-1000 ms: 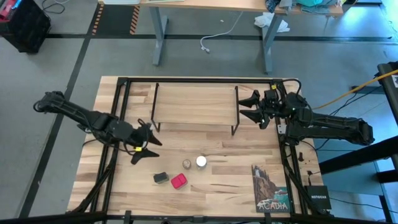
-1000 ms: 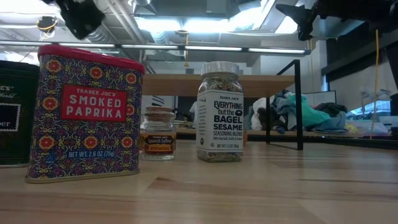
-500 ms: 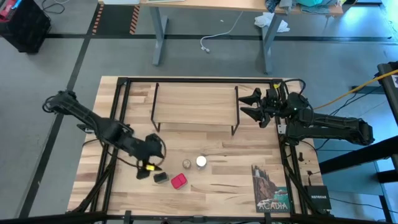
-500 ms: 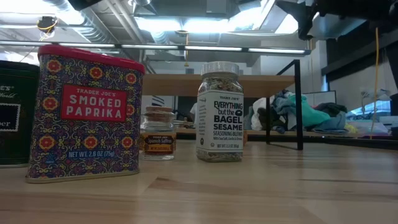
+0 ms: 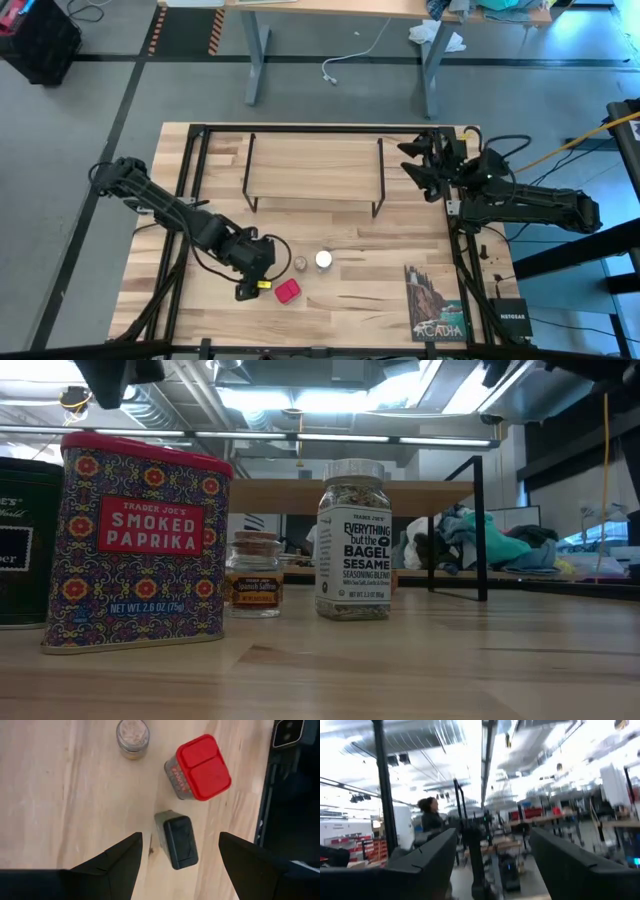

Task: Shelf spices
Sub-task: Put the green seasoning can on the shelf

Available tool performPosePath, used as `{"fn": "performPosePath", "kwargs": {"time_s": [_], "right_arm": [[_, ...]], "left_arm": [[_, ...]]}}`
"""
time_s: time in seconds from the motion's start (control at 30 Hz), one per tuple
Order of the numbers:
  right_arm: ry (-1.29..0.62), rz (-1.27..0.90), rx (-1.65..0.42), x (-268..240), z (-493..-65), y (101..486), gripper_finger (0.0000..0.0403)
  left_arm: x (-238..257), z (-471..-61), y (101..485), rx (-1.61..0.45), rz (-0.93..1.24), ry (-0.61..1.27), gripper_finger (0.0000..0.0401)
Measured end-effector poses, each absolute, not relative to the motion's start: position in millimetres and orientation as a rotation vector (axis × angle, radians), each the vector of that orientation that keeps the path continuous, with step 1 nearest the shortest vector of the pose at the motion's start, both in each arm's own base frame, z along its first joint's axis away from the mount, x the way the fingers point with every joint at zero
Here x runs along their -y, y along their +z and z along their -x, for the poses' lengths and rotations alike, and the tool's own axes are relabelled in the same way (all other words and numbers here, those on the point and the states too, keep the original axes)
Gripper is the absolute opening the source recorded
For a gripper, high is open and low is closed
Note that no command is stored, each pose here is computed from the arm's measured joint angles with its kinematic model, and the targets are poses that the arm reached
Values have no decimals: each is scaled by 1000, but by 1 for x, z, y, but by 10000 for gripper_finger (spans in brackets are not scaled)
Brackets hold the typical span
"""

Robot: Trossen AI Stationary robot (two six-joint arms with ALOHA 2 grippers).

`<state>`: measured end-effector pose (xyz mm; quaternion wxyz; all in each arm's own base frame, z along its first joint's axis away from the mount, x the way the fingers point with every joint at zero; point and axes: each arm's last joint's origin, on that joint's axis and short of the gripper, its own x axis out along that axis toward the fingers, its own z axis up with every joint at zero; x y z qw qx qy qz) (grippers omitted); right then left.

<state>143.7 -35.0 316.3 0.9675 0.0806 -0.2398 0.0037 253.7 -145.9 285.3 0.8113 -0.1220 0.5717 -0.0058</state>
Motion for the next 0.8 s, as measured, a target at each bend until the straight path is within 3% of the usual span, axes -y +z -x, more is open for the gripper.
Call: {"fn": "performPosePath", "kwargs": {"time_s": [0.37, 0.8], "right_arm": [[8, -142, 516, 35, -142, 319, 260], [-26, -94, 548, 35, -139, 322, 260]], "left_arm": [[159, -254, 258, -1403, 339, 134, 255], [177, -259, 249, -1330, 370, 153, 255]]}}
